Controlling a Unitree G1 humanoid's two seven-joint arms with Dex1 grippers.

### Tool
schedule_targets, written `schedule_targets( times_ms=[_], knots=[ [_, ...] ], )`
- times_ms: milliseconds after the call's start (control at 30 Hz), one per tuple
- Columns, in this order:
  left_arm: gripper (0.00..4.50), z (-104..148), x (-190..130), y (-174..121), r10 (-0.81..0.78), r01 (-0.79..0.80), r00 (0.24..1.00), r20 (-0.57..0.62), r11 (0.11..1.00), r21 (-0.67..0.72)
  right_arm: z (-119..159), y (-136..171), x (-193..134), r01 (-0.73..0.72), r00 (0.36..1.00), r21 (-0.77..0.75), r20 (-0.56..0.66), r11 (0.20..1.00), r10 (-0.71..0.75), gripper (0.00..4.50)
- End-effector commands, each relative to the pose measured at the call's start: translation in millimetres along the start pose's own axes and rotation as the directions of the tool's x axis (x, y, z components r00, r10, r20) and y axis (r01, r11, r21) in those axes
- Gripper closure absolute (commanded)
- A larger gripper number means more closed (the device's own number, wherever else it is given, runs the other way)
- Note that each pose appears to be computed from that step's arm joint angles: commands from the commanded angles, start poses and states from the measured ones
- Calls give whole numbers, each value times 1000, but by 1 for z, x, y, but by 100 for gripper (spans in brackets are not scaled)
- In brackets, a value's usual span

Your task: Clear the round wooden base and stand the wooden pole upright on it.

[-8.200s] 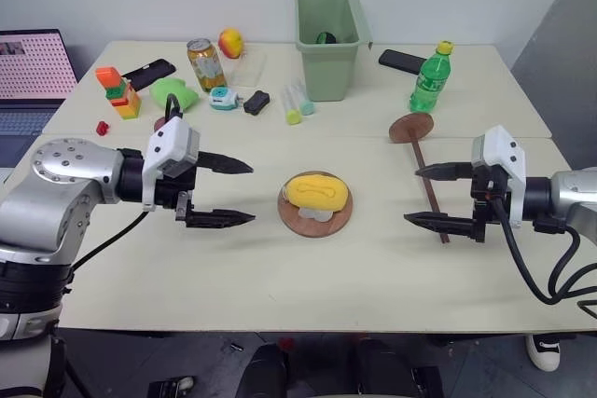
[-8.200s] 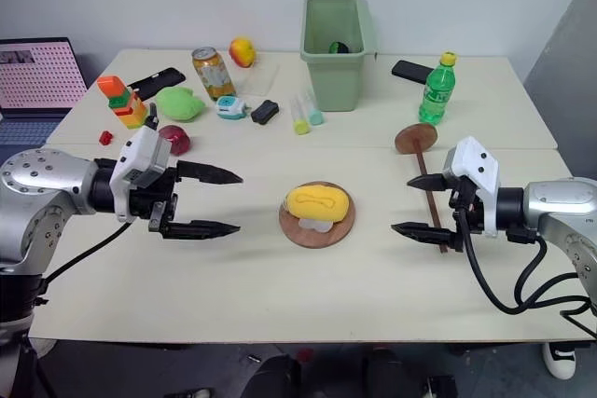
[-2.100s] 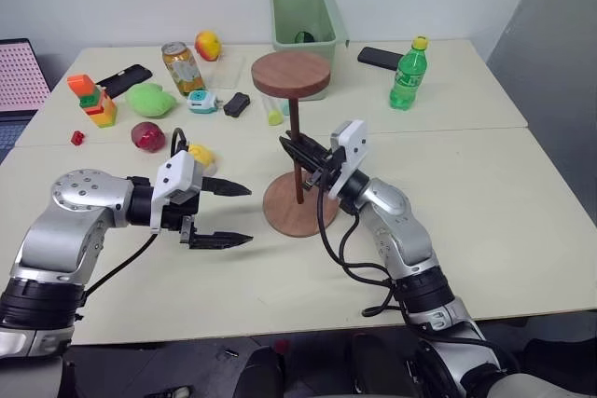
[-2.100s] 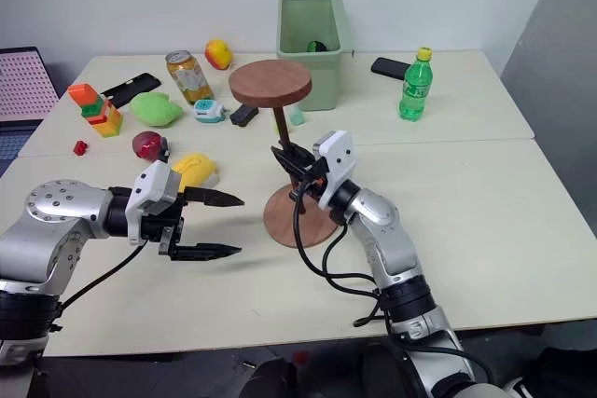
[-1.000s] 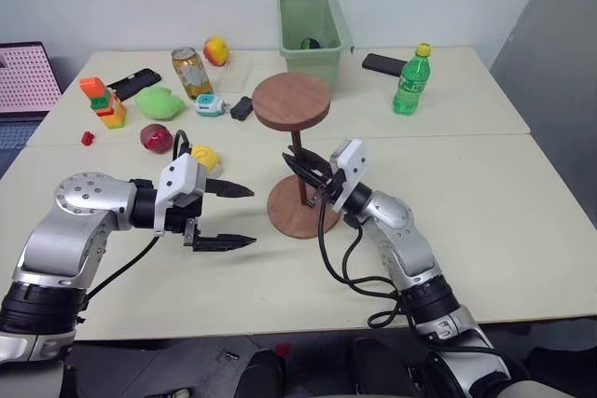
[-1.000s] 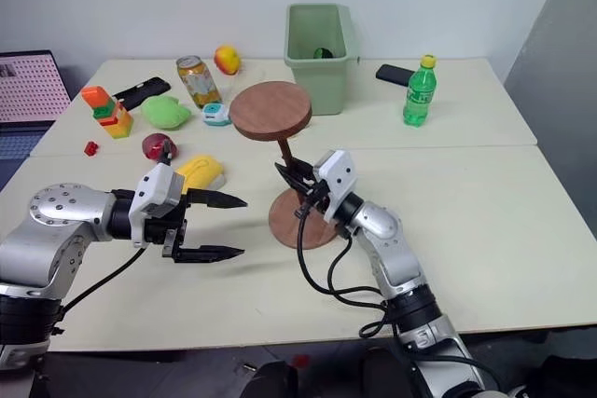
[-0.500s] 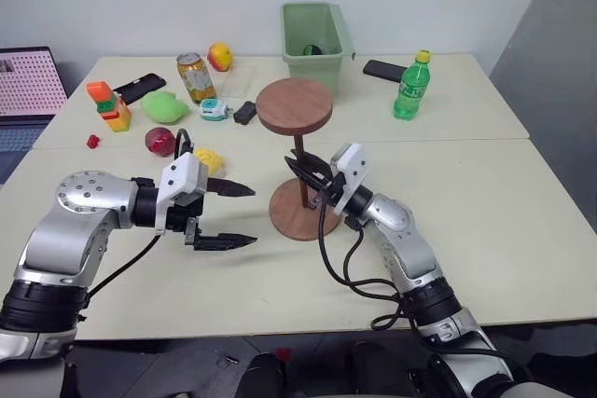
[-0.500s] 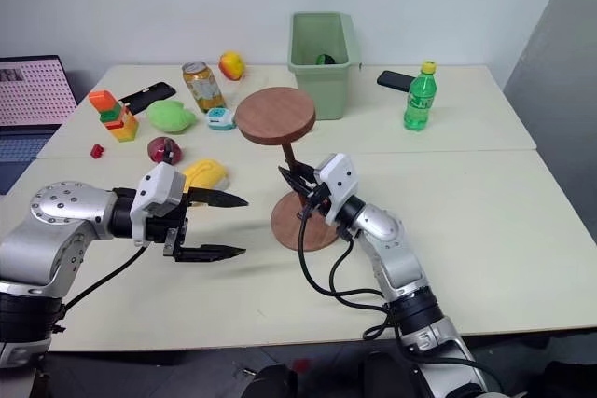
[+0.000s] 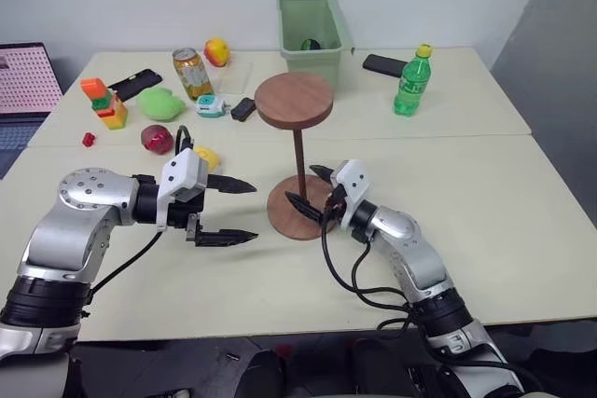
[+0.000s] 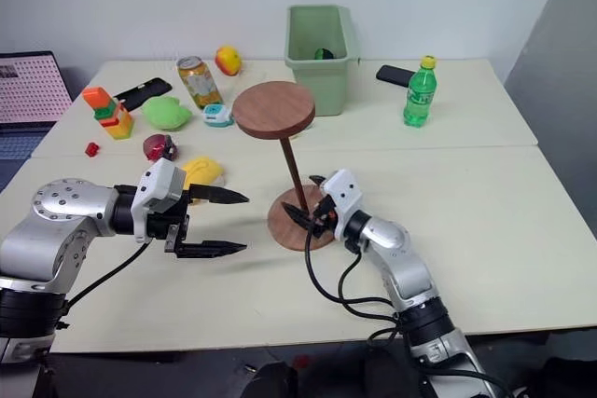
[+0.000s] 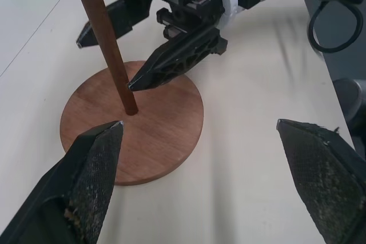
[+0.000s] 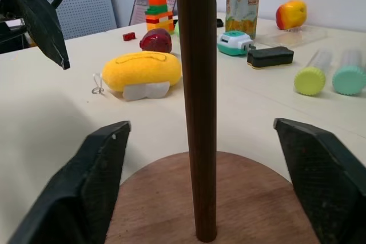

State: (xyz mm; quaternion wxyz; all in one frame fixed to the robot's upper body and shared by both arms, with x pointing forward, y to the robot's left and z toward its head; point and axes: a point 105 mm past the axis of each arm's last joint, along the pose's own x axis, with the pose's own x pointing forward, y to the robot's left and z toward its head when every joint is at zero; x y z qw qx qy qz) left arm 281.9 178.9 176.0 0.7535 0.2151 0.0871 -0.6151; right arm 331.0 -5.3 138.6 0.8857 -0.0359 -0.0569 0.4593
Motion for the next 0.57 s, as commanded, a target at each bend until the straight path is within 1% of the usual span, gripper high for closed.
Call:
schedule_targets(
  times_ms=[33, 100, 133, 233, 333, 433, 567],
  knots=[
    [0, 11, -4, 2, 4, -4, 1000, 12, 1000, 26, 19, -4, -32, -70, 997, -35, -47, 997, 68, 4],
    [0, 11, -5, 3, 4, -4, 1000, -3, 1000, -1, 25, -7, -53, -98, 991, -31, -92, 995, 95, 4],
    [0, 11, -6, 3, 8, -8, 1000, -2, 1000, -13, 29, -10, -68, -119, 985, -38, -127, 992, 113, 4],
    [0, 13, -10, 4, 16, -16, 1000, 8, 999, -37, 39, -15, -99, -158, 968, -30, -200, 987, 149, 4],
    [0, 14, -18, 3, 23, -23, 1000, 6, 999, -45, 63, -19, -134, -225, 941, -46, -270, 973, 205, 4],
    [0, 17, -24, 3, 35, -34, 999, 16, 998, -51, 78, -18, -151, -278, 916, -60, -316, 959, 246, 4],
    [0, 19, -28, 3, 37, -36, 999, 18, 998, -42, 84, -15, -162, -325, 893, -74, -352, 943, 281, 4]
  ],
)
